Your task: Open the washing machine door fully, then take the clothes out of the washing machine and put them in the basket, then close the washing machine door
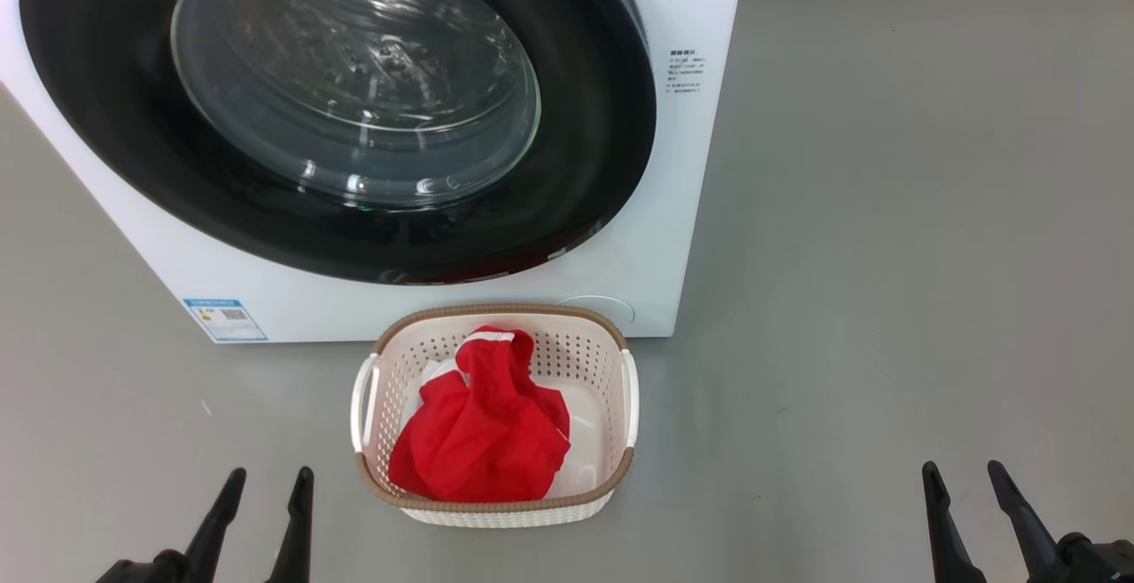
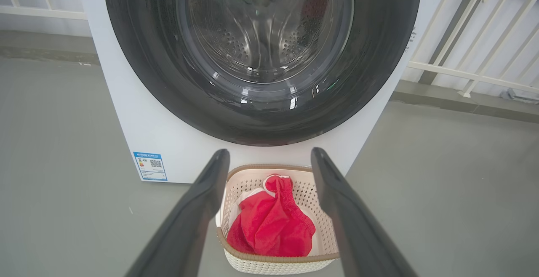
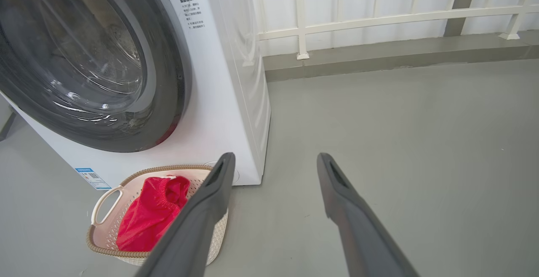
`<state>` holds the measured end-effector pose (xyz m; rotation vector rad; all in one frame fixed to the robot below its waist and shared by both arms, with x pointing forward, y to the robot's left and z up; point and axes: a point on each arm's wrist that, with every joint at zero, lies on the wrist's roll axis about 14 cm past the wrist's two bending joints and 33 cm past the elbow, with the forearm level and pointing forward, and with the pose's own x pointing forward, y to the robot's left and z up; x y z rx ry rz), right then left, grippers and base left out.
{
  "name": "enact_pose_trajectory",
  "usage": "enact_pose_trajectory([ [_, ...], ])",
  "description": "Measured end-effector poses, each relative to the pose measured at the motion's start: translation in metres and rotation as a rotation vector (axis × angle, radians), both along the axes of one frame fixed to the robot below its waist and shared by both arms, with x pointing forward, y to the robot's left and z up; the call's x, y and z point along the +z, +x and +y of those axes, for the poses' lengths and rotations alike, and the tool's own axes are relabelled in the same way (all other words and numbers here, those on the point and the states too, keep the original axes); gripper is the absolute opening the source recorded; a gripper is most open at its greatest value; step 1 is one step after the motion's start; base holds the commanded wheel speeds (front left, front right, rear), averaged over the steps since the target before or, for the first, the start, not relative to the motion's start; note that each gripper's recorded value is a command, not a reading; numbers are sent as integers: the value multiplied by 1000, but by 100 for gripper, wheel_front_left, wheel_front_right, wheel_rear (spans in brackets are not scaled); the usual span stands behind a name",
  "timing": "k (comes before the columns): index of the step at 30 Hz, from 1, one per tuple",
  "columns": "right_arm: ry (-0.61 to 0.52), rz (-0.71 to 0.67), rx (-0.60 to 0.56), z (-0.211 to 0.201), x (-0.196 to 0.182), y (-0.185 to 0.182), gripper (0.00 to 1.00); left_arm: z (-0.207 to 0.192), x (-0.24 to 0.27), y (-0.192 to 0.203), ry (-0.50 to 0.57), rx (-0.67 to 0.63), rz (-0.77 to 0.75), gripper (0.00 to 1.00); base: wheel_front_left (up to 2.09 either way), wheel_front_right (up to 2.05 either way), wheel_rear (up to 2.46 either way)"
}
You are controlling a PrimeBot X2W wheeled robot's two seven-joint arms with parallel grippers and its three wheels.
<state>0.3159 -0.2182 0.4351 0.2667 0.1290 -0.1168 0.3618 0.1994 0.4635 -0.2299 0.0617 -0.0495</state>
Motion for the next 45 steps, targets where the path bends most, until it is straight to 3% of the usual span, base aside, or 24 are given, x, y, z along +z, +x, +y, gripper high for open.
enact_pose_trajectory([
  [18,1,1,2,1,0,2,100,-1,0,0,-12,0,0,100,0,0,0],
  [19,3,9,2,1,-3,1,0,-2,-3,0,-16,1,10,0,0,0,0],
  [24,35,66,2,9,-20,-6,0,-12,-24,-9,-50,2,80,0,0,0,0],
  [45,227,63,-61,5,-20,-4,0,-8,-27,-11,-242,61,119,0,0,0,0],
])
